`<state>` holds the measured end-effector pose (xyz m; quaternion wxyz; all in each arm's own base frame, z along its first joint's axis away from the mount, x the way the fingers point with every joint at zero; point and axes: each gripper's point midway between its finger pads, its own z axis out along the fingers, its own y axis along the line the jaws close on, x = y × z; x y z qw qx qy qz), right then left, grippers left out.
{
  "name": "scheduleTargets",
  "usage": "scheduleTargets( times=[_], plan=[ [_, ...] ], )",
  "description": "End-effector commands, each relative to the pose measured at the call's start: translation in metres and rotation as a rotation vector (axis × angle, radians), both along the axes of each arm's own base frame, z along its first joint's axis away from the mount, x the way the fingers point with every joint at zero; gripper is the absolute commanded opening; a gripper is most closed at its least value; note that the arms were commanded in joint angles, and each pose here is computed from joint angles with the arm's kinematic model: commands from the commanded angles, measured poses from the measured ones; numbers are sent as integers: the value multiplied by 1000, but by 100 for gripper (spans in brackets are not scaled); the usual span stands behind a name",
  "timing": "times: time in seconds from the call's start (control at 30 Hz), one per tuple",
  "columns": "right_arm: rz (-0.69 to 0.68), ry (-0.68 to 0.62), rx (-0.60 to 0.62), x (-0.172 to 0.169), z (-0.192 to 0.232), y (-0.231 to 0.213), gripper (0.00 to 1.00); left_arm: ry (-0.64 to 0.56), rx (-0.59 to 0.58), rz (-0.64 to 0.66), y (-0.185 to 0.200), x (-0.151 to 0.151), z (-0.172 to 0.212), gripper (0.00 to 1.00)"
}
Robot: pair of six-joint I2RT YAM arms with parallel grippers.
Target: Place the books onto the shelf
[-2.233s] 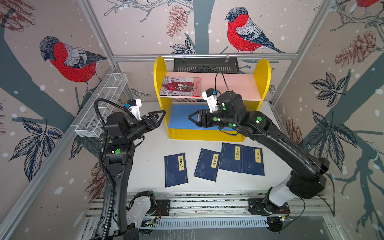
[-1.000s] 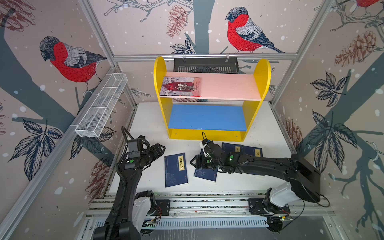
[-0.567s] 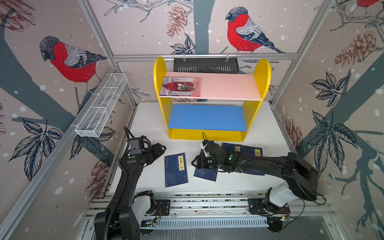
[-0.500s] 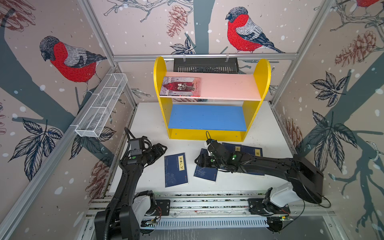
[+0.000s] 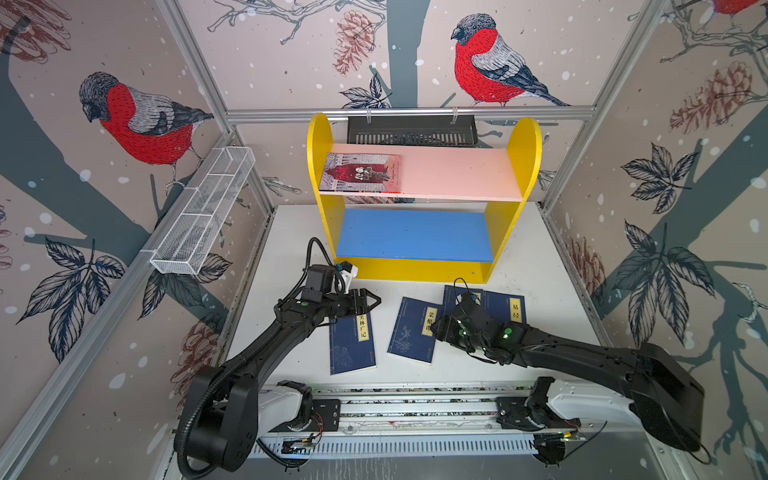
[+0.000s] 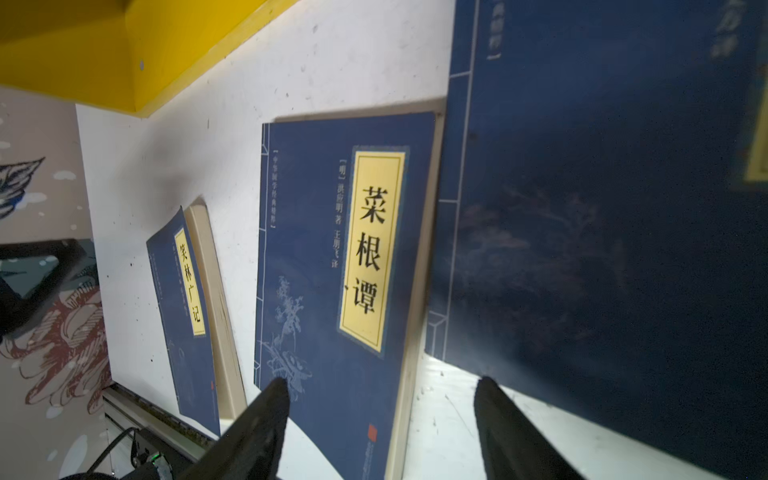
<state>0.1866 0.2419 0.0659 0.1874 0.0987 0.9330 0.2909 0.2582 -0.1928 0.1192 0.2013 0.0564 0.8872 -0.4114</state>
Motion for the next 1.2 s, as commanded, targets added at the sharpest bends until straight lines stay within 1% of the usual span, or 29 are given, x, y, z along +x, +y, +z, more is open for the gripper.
scheduleTargets(
  times=[0.0, 0.1, 0.23, 0.27, 0.4, 0.57, 0.63, 0.67, 0.73, 0.83, 0.93, 1.17],
  plan=[
    [-5, -4, 45, 3, 7, 4, 72, -131, 41, -98, -19, 11, 4, 70],
    [3, 4, 50, 0, 4, 3, 72, -137, 51, -141, -35, 10, -2, 69],
    [32, 33, 65, -5, -7, 6, 72, -147, 117, -130, -41, 10, -16, 68],
    [33, 39, 61, -6, -9, 6, 72, -145, 111, -145, -43, 7, -18, 68],
    [51, 50, 52, -9, -15, 9, 72, -121, 122, -130, -37, -3, -32, 71],
    [77, 57, 37, -8, -19, 16, 72, -149, 73, -136, -38, -10, -28, 72],
    [84, 67, 30, -9, -25, 17, 72, -152, 81, -133, -38, -8, -28, 72],
    [87, 71, 31, -10, -26, 18, 72, -139, 89, -117, -37, -5, -30, 72],
    [93, 76, 32, -11, -29, 19, 72, -101, 74, -128, -42, -8, -35, 71],
    [96, 86, 37, -14, -32, 21, 72, -44, 104, -126, -44, -8, -50, 69],
    [102, 80, 38, -17, -30, 23, 72, -21, 111, -121, -44, -8, -57, 69],
    [134, 89, 96, -21, -27, 32, 73, 18, 65, -125, -45, -21, -66, 68]
  ],
)
